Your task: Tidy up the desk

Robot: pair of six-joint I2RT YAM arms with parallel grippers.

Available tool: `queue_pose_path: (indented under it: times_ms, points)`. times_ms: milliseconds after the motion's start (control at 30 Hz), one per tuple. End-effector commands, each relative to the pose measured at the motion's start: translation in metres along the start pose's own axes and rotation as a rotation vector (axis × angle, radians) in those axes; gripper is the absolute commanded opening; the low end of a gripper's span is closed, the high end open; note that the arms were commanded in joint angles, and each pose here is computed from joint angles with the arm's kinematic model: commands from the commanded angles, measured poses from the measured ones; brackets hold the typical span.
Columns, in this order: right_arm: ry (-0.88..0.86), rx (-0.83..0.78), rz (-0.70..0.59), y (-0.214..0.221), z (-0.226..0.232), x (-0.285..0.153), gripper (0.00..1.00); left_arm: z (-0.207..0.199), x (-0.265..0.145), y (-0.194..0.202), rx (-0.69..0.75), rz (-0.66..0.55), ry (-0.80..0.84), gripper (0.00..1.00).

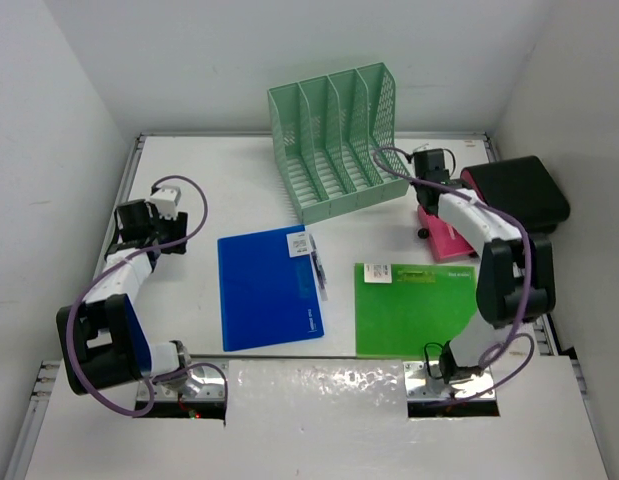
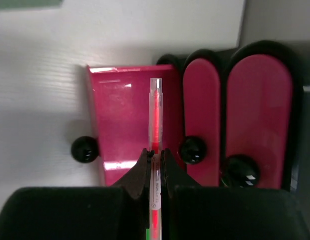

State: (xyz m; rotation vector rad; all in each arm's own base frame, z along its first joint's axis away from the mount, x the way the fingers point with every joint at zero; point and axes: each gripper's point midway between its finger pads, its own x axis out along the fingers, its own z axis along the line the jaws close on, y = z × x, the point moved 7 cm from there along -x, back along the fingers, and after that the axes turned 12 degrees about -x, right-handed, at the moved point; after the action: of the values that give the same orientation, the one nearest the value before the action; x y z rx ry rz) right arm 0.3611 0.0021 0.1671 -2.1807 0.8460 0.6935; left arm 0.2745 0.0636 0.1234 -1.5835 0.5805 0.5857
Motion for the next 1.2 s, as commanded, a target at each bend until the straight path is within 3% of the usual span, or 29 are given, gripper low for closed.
queue_pose_path:
  times_ms: [0,400,1033,1167]
  points:
    - [-0.018,-0.052,0.037,0.005,-0.011,0.021,0.0,0.0,0.002,-0.007,0.026,-0.047,0.0,0.54]
    - [-0.116,0.077,0.128,0.039,0.008,0.067,0.0,0.0,0.005,-0.006,0.019,-0.033,0.01,0.54]
    - [-0.115,0.139,0.209,0.02,0.001,0.097,0.0,-0.001,0.004,-0.008,0.017,-0.023,0.014,0.54]
    - [-0.121,0.138,0.229,0.02,0.001,0.096,0.09,0.0,0.004,-0.008,0.015,-0.023,0.011,0.54]
